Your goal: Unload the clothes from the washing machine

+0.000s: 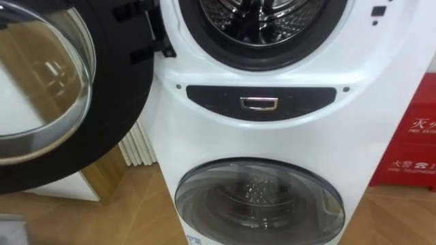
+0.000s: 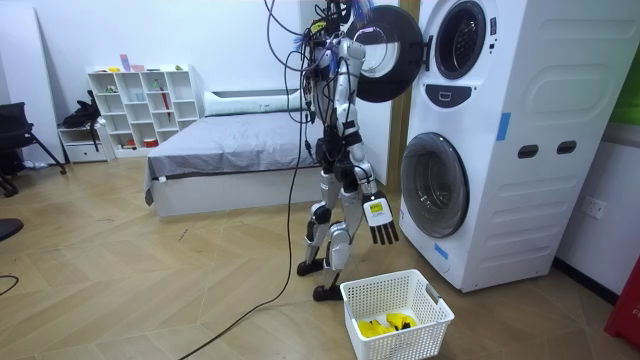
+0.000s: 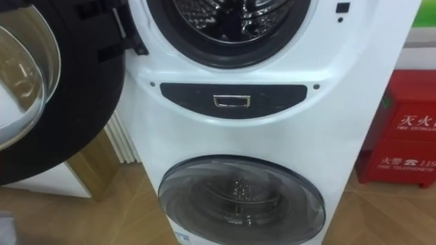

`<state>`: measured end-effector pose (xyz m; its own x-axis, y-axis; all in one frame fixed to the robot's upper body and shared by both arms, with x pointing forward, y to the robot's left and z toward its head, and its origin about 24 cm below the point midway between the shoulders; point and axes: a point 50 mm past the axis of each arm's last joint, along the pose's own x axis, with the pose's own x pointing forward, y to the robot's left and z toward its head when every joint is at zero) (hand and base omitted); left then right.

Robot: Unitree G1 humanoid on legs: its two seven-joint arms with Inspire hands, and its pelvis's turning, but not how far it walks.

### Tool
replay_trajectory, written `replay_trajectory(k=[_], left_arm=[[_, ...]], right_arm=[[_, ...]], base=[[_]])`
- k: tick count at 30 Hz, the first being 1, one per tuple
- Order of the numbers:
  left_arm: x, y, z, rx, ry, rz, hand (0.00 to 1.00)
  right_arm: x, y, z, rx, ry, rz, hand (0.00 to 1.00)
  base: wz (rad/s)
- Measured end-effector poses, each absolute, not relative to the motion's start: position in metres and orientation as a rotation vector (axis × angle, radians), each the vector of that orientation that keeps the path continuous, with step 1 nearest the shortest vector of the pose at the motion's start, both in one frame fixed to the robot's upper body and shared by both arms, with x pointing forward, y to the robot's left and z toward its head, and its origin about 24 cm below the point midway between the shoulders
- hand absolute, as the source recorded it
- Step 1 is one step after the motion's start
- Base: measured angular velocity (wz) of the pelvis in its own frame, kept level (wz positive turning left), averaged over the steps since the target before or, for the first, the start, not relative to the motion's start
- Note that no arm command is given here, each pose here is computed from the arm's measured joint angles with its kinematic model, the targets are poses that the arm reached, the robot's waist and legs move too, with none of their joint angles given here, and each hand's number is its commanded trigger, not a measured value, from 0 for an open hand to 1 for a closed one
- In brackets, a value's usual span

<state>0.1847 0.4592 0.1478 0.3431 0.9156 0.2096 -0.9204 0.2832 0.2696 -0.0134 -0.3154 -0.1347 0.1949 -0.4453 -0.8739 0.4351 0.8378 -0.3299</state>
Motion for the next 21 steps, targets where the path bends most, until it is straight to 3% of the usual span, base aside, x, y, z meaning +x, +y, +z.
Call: replay_trajectory(k=[10,16,21], left_arm=[[0.193,0.452,0.141,0.392,0.001,1.212,0.0],[0.203,0.43,0.104,0.345,0.076,1.145,0.0],[0.21,0.415,0.093,0.315,0.081,1.107,0.0]], right_arm=[[-0.011,-0.317,-0.134,-0.038,1.24,-0.544,0.0],[-0.004,-0.314,-0.136,-0.035,1.24,-0.501,0.0],[0.002,-0.313,-0.136,-0.035,1.223,-0.48,0.0]], base=[[0.05],[0.0],[0.09]])
